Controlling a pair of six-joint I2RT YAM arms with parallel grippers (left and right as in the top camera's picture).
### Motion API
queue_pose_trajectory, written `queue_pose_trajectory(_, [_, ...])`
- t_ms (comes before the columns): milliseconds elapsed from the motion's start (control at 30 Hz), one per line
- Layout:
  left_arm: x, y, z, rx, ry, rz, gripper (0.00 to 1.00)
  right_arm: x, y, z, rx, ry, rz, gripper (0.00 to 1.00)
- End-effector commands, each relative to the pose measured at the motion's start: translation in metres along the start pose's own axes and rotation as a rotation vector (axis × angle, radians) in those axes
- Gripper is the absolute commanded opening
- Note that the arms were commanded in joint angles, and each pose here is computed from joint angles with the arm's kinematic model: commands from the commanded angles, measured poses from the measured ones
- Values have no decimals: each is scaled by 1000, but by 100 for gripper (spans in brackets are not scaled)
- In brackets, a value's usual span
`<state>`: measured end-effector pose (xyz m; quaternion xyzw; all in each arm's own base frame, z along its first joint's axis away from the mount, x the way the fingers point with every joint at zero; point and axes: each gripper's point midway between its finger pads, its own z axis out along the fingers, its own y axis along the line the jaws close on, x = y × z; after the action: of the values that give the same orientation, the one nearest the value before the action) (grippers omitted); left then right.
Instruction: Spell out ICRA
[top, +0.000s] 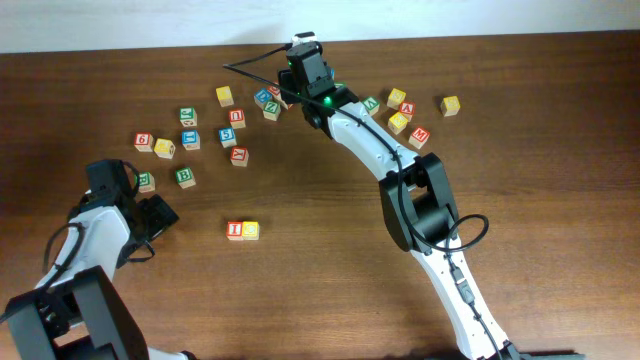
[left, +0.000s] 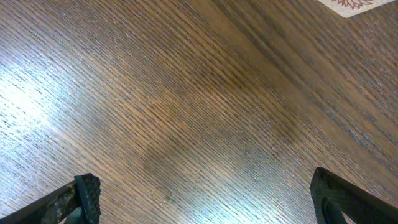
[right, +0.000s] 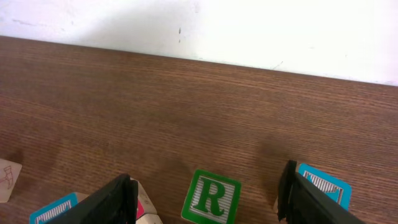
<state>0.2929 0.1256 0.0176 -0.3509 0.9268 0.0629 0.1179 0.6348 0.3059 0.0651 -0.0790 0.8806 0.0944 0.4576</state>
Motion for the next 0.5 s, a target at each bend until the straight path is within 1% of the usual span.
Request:
queue_pose_trajectory(0, [0, 3, -1, -7, -5, -8, 99, 21, -2, 14, 14, 27, -6, 64])
queue_pose_trajectory(167, [0, 3, -1, -7, -5, -9, 99, 32, -6, 19, 29, 43, -9, 65])
queue_pose_trajectory(333, [0, 3, -1, -7, -5, -8, 99, 33, -9, 20, 44, 45, -10, 65])
queue_pose_trajectory(367, [0, 3, -1, -7, -5, -9, 99, 33, -8, 20, 44, 43, -10, 62])
queue_pose_trajectory(433, [0, 3, -1, -7, -5, -9, 99, 34, -9, 20, 44, 46, -10, 48])
queue_pose_trajectory(467, [0, 3, -1, -7, -5, -9, 99, 34, -9, 20, 45, 49, -11, 43])
